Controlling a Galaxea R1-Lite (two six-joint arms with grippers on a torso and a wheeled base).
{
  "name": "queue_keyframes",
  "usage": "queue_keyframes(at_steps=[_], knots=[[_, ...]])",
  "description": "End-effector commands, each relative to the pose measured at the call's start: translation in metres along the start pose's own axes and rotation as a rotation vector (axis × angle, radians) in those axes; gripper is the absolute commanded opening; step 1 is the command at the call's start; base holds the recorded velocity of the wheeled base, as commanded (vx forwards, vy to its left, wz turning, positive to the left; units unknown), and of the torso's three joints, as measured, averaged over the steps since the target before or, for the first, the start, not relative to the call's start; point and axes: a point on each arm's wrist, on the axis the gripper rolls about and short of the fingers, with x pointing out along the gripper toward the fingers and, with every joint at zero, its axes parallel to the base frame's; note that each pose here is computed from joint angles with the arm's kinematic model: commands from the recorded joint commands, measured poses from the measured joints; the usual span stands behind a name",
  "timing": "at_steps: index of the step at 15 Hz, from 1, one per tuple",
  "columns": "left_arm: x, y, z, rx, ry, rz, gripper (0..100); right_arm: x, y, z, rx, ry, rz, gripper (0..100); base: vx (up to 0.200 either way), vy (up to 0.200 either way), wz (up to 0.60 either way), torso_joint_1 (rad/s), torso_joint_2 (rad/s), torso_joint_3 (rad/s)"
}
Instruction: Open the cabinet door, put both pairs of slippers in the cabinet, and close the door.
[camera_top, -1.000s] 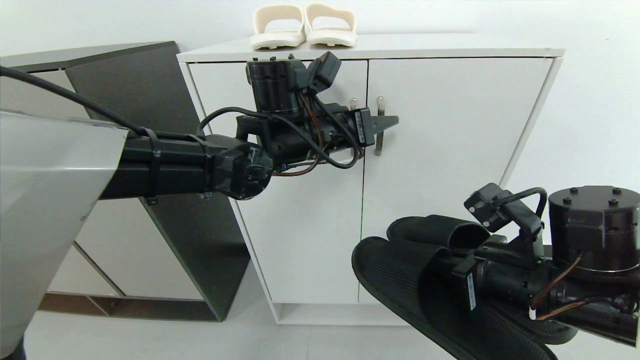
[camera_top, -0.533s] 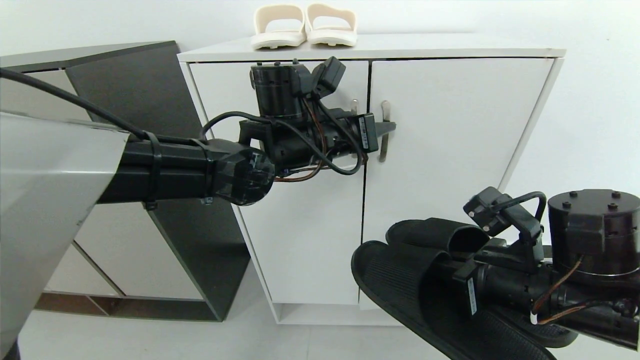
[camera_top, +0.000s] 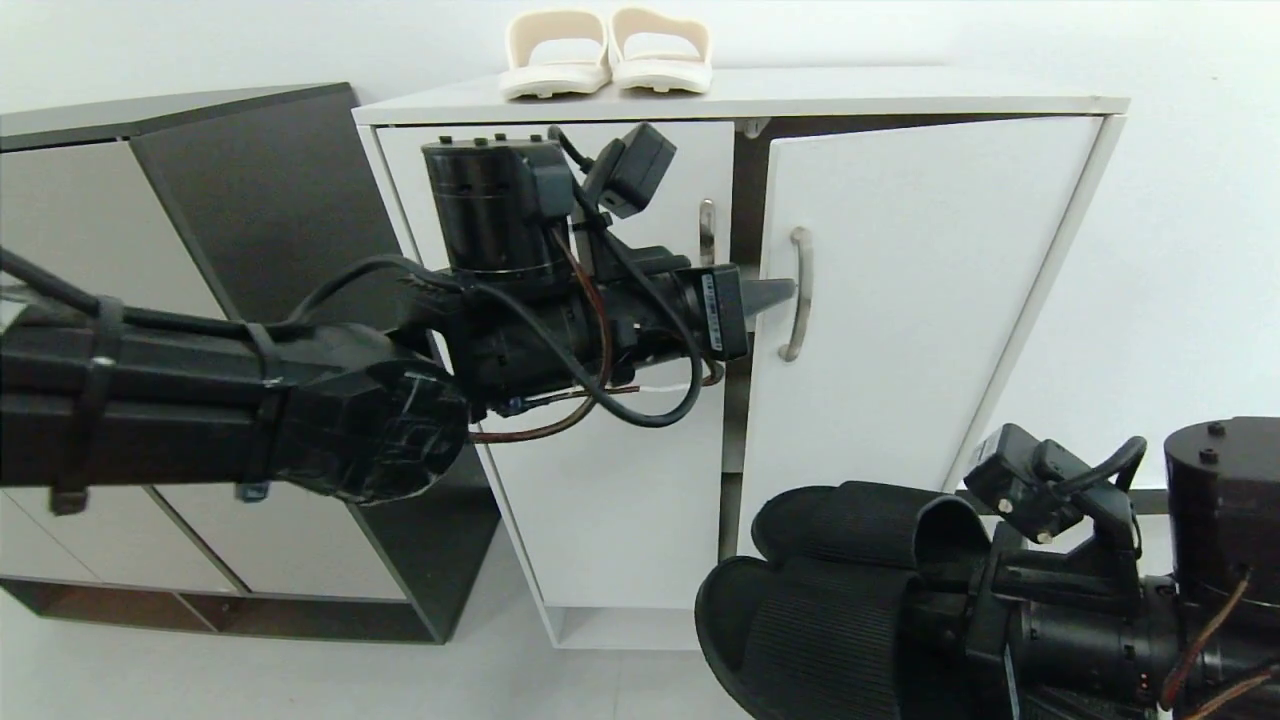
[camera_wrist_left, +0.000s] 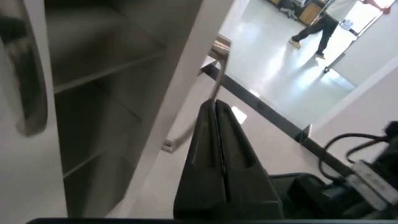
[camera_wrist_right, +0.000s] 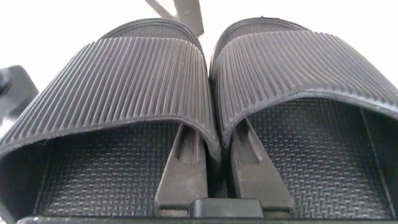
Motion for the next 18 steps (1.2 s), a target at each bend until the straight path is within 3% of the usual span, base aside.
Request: queue_keyframes(at_steps=[1, 4, 6, 10, 14, 17, 18], knots=[[-0.040, -0.025, 0.006, 0.017, -0.034, -0.024, 0, -0.008, 0.002, 0.000, -0.006, -0.001, 0.007, 0, 0.000, 0.000, 0.00, 0.000, 0.00, 0.000], [-0.052, -0.025, 0.003, 0.033, -0.070, -0.021, 0, -0.014, 0.005, 0.001, -0.022, -0.004, 0.053, 0, 0.000, 0.000, 0.00, 0.000, 0.00, 0.000], [-0.051, 0.000, 0.004, 0.040, -0.096, 0.039, 0, -0.014, 0.005, 0.000, -0.020, 0.005, 0.055, 0, 0.000, 0.000, 0.00, 0.000, 0.00, 0.000], [-0.030, 0.033, 0.008, 0.040, -0.110, 0.097, 0, -0.012, 0.005, -0.002, -0.036, 0.015, 0.058, 0, 0.000, 0.000, 0.00, 0.000, 0.00, 0.000], [-0.005, 0.045, 0.016, 0.019, -0.098, 0.092, 0, -0.008, 0.005, -0.004, -0.035, 0.033, 0.057, 0, 0.000, 0.000, 0.00, 0.000, 0.00, 0.000], [0.013, 0.056, 0.020, -0.023, -0.092, 0.093, 0, -0.008, 0.005, -0.006, -0.034, 0.038, 0.058, 0, 0.000, 0.000, 0.00, 0.000, 0.00, 0.000], [0.016, 0.057, 0.021, -0.021, -0.095, 0.088, 0, -0.007, 0.005, -0.007, -0.033, 0.044, 0.059, 0, 0.000, 0.000, 0.00, 0.000, 0.00, 0.000]])
